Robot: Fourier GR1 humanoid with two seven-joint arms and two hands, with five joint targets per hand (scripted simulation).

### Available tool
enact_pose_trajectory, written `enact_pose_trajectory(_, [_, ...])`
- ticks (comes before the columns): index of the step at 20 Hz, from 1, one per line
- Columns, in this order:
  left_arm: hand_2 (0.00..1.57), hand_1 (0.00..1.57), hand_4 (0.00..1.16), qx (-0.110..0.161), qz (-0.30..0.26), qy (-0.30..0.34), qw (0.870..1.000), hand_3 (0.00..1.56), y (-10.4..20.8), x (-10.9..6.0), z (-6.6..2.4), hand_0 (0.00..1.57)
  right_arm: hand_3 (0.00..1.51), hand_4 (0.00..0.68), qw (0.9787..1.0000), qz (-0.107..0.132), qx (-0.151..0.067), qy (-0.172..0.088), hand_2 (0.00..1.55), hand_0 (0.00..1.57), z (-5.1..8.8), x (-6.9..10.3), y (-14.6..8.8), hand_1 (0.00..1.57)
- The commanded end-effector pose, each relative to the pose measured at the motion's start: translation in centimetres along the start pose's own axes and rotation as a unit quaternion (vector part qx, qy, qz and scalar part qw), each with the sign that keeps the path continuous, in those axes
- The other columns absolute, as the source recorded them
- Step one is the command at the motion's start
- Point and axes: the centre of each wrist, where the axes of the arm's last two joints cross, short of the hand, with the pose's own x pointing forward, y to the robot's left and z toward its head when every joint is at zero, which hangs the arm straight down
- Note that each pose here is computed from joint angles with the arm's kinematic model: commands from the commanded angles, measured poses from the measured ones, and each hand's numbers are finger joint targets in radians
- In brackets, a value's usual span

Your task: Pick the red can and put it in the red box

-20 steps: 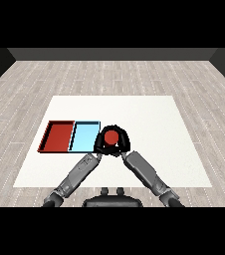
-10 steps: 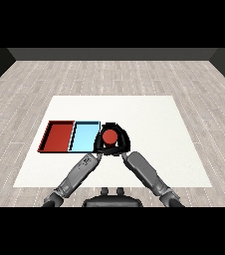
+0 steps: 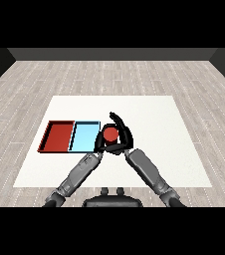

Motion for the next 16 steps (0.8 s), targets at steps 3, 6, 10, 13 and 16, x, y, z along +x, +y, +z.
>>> enact_pose_trajectory(3, [1.57,1.57,1.14,-0.009,-0.004,0.025,1.0,1.48,1.7,-1.7,0.26,1.57,0.0,0.0,0.9987,0.027,-0.025,-0.036,0.0,0.0,-0.8,3.3,-1.3,0.0])
enact_pose_trajectory(6, [1.57,1.57,1.14,-0.011,0.01,0.038,0.999,1.49,1.9,-2.9,3.58,1.57,0.0,0.0,0.9966,0.032,-0.041,-0.064,0.0,0.0,-0.1,4.3,-2.8,0.0])
enact_pose_trajectory(10, [1.57,1.57,1.12,0.02,-0.005,0.042,0.999,1.48,3.1,-2.6,1.63,1.57,0.0,0.0,0.9906,0.04,-0.075,-0.107,0.0,0.0,-1.2,8.3,-5.9,0.0])
enact_pose_trajectory(13, [1.56,1.57,1.12,0.018,-0.008,0.032,0.999,1.46,4.3,-2.9,1.6,1.57,0.0,0.0,0.9906,0.026,-0.086,-0.103,0.0,0.0,0.4,9.4,-6.0,0.0])
enact_pose_trajectory(16, [1.57,1.57,1.13,0.022,-0.026,0.026,0.999,1.46,5.5,-0.9,0.81,1.57,0.0,0.0,0.989,0.038,-0.113,-0.087,0.0,0.0,1.8,7.8,-8.3,0.0])
